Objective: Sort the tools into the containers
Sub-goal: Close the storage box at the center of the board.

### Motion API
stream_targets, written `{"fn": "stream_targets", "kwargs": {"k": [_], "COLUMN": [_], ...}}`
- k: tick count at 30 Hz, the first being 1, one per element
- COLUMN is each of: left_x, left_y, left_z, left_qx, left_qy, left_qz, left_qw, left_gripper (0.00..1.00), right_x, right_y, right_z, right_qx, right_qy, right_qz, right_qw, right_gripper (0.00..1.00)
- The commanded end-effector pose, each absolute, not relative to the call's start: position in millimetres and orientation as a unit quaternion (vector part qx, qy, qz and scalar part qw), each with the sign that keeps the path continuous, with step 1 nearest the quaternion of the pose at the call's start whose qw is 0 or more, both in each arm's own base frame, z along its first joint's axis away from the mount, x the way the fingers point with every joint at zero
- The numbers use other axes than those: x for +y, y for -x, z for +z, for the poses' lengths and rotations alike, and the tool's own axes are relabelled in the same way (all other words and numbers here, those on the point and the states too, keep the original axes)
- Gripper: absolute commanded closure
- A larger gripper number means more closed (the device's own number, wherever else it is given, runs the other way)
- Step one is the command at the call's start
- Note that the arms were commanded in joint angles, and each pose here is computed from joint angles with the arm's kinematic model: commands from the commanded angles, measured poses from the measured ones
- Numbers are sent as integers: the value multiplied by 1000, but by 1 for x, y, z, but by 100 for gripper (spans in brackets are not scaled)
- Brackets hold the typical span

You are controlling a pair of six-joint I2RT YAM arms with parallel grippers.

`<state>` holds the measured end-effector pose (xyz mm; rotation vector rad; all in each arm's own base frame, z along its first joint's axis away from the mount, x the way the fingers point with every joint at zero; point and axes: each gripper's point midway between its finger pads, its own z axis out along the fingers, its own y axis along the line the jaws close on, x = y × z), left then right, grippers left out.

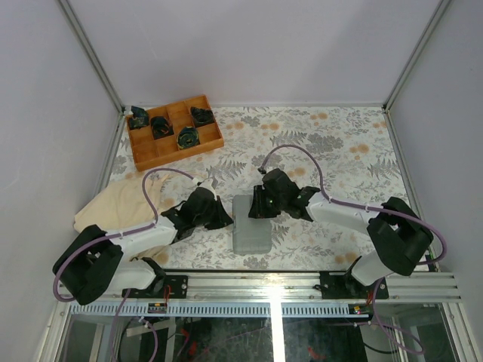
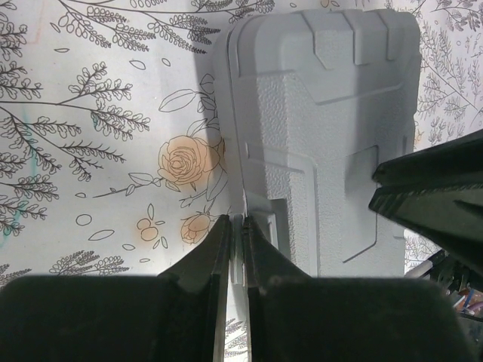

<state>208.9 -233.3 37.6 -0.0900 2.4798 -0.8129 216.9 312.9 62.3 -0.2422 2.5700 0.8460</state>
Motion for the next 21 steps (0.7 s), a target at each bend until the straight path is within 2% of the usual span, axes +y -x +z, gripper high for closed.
{"fn": "stream_targets", "kwargs": {"k": [1, 5, 10, 21], "left_x": [-231, -232, -237, -245], "left_y": [-200, -201, -205, -210], "left_z": [36, 39, 52, 94], "left_qx": [924, 922, 916, 892], "left_qy": [21, 24, 28, 48], "left_qz": [-291, -295, -309, -352], "left_qw": [247, 248, 256, 280], "left_gripper": [100, 96, 83, 61], "right_x": [267, 272, 271, 265], "right_y": [-215, -211, -202, -201], "right_z": [41, 42, 29, 23], "right_qx": [957, 959, 964, 967], "right_qy": [107, 136, 164, 151], "right_qz": [171, 151, 105, 94], "right_qw": [210, 199, 179, 180], "right_gripper": [66, 65, 64, 64]}}
